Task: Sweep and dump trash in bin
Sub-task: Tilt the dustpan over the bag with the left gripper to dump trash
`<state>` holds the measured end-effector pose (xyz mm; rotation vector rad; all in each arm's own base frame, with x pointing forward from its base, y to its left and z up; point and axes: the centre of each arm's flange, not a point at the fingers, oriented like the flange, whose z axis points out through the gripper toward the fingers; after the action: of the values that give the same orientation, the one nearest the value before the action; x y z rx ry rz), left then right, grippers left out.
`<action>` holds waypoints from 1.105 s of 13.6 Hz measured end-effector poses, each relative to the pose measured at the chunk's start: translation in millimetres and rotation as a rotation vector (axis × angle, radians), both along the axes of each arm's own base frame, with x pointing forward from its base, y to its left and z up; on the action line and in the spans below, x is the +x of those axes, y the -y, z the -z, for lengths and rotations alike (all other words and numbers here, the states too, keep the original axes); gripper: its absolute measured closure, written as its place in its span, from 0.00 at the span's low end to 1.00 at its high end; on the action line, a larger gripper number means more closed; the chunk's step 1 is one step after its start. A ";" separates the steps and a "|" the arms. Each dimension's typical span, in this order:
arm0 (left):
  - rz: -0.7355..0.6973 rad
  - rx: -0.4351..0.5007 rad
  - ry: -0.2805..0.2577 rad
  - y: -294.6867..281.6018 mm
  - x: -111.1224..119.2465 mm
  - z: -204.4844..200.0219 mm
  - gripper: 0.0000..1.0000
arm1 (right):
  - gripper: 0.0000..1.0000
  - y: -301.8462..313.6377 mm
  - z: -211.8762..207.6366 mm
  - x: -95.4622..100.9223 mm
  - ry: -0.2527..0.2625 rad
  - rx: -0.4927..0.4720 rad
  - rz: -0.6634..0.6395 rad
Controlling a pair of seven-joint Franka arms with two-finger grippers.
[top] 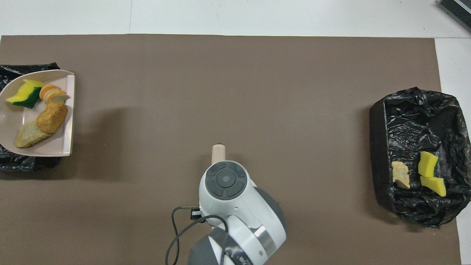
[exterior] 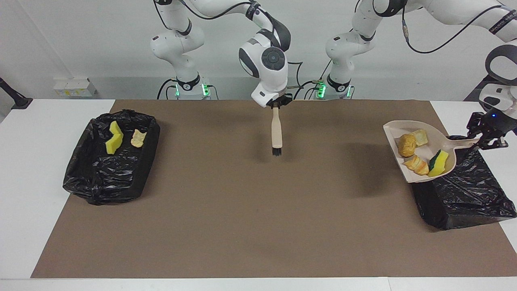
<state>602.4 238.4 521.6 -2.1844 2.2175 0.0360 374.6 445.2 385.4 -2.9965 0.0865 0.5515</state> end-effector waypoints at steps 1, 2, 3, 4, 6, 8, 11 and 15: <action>0.007 0.010 -0.002 -21.3 -4.3 0.1 0.67 | 0.73 -13.7 10.0 -15.4 -0.028 0.000 0.003; 0.013 0.018 0.000 -44.3 -7.6 0.5 0.67 | 0.73 -18.8 20.6 -30.0 -0.059 -0.008 -0.005; 0.017 0.035 -0.001 -62.8 -8.8 0.1 0.67 | 0.73 -17.5 29.2 -39.5 -0.090 -0.008 -0.007; 0.019 0.063 -0.006 -75.9 -7.4 -0.1 0.67 | 0.73 -15.0 34.9 -45.6 -0.124 0.008 -0.007; 0.022 0.104 -0.006 -87.1 0.0 -1.0 0.67 | 0.73 -9.7 44.3 -50.5 -0.154 0.030 -0.018; 0.033 0.163 0.021 -93.3 7.3 -7.7 0.67 | 0.73 -6.8 48.5 -50.6 -0.153 0.044 -0.047; 0.095 0.277 0.060 -99.7 16.5 -16.0 0.67 | 0.73 -4.1 51.5 -48.5 -0.139 0.061 -0.068; 0.100 0.415 0.116 -105.2 27.4 -16.4 0.67 | 0.73 -7.5 71.0 -48.5 -0.081 0.082 -0.042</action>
<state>629.8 343.6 538.0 -1.8081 2.0309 0.3271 326.1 452.7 314.4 -2.9020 0.0061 0.6644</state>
